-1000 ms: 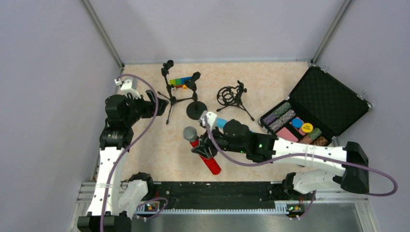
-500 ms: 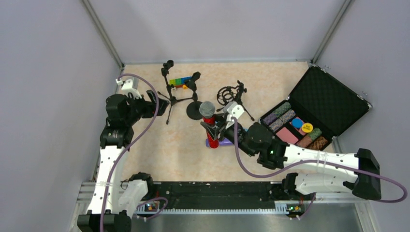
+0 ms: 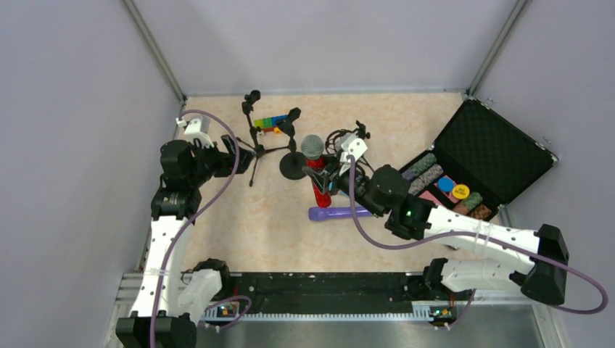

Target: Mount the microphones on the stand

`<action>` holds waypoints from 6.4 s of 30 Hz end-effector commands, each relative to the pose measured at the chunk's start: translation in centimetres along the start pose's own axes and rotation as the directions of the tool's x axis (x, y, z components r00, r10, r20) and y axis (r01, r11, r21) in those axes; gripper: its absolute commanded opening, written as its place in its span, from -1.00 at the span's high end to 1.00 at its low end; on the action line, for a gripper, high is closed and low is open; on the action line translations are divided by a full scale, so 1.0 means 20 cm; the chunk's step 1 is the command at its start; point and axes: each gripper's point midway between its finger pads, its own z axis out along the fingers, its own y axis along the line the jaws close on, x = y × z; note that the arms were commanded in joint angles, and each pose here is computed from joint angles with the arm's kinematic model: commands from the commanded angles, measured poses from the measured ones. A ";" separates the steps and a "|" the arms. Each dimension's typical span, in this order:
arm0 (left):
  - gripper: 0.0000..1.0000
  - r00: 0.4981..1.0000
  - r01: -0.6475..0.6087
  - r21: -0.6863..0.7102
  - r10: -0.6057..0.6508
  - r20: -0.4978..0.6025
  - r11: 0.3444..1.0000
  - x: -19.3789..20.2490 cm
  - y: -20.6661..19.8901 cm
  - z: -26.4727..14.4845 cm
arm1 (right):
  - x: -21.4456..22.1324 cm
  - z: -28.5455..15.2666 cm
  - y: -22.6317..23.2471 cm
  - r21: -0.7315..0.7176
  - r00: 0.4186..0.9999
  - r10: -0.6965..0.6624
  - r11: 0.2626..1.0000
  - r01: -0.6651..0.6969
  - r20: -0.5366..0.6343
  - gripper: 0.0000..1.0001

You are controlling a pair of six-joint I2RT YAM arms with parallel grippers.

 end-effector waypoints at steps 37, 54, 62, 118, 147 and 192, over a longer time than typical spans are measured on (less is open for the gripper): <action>-0.84 1.000 0.002 0.058 -0.003 0.002 0.998 -0.01 -0.03 0.04 | -0.60 0.09 -0.53 0.135 0.889 -0.205 0.977 0.163 0.409 1.00; -0.84 1.000 0.012 0.076 -0.012 -0.009 0.997 0.00 -0.05 0.05 | -0.38 0.18 -0.60 0.183 0.904 -0.307 0.948 0.262 0.297 1.00; -0.84 1.000 0.022 0.094 -0.020 -0.019 0.995 0.01 -0.06 0.06 | -0.31 0.22 -0.67 0.182 0.930 -0.265 0.958 0.223 0.253 1.00; -0.84 0.999 0.036 0.107 -0.033 -0.034 0.994 0.02 -0.06 0.07 | 0.04 0.28 -0.86 0.256 0.947 -0.242 0.949 0.185 0.212 1.00; -0.84 0.998 0.044 0.109 -0.039 -0.045 0.993 0.03 -0.06 0.08 | 0.37 0.27 -0.93 0.254 0.947 -0.318 0.913 0.319 -0.047 1.00; -0.84 0.998 0.045 0.107 -0.040 -0.048 0.993 0.04 -0.05 0.08 | 0.57 0.19 -0.91 0.248 0.966 -0.220 0.937 0.248 -0.133 0.94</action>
